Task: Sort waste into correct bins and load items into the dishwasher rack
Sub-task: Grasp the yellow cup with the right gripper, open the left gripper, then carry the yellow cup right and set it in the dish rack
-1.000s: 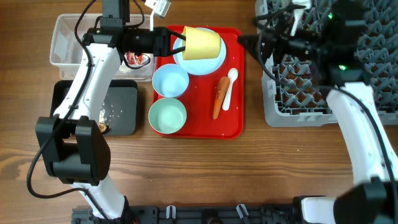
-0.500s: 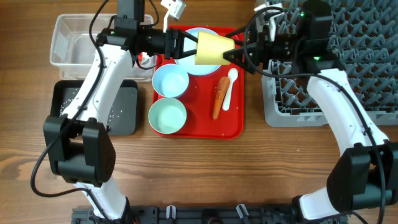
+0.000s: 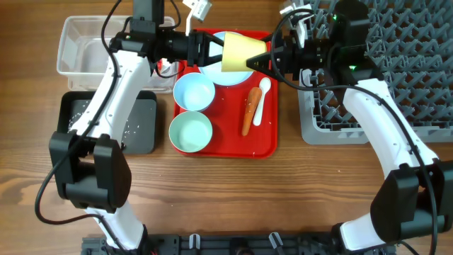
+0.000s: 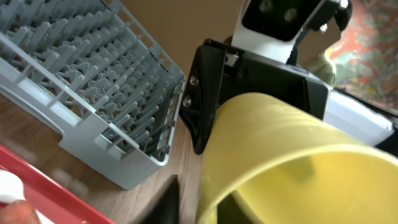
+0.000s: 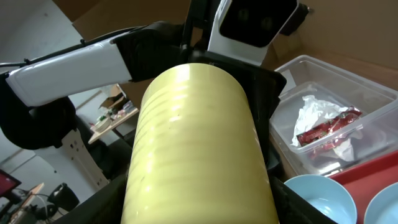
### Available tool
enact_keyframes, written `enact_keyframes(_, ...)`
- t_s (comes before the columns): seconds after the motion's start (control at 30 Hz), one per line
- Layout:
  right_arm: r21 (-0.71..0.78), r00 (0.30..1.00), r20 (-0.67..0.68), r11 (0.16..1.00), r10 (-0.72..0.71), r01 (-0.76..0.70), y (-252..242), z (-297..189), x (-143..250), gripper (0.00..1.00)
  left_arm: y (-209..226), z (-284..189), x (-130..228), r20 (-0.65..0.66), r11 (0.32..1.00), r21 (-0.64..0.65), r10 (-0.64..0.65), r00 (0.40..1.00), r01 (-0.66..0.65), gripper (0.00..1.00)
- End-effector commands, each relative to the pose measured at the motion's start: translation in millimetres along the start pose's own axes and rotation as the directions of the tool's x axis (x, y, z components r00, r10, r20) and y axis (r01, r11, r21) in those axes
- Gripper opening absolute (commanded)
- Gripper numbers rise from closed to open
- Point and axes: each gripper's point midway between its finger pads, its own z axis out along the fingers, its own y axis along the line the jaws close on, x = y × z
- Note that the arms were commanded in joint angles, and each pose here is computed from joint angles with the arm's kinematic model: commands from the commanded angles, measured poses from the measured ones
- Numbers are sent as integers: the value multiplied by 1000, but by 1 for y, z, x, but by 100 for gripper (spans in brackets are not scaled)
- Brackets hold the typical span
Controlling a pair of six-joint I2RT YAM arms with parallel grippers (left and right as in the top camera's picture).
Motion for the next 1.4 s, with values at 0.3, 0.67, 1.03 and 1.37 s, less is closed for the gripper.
enact_keyframes(0.3,47,998,52,999,21,-24,-19,-44,-10,51,-6,-12,-9,23,1000,-18,25,999,-24,47)
enact_keyframes(0.67,469,975,155,857,159,-214,-98,-120,12,49,19,-35,-17,68,989,-148,21,997,-10,45)
enact_keyframes(1.03,795,952,258,525,163,-305,-72,-211,-8,51,71,-49,5,74,886,-440,-127,989,147,46)
enact_keyframes(1.37,949,879,301,-19,369,-316,-42,-288,46,49,90,-61,22,72,802,-561,-198,977,204,44)
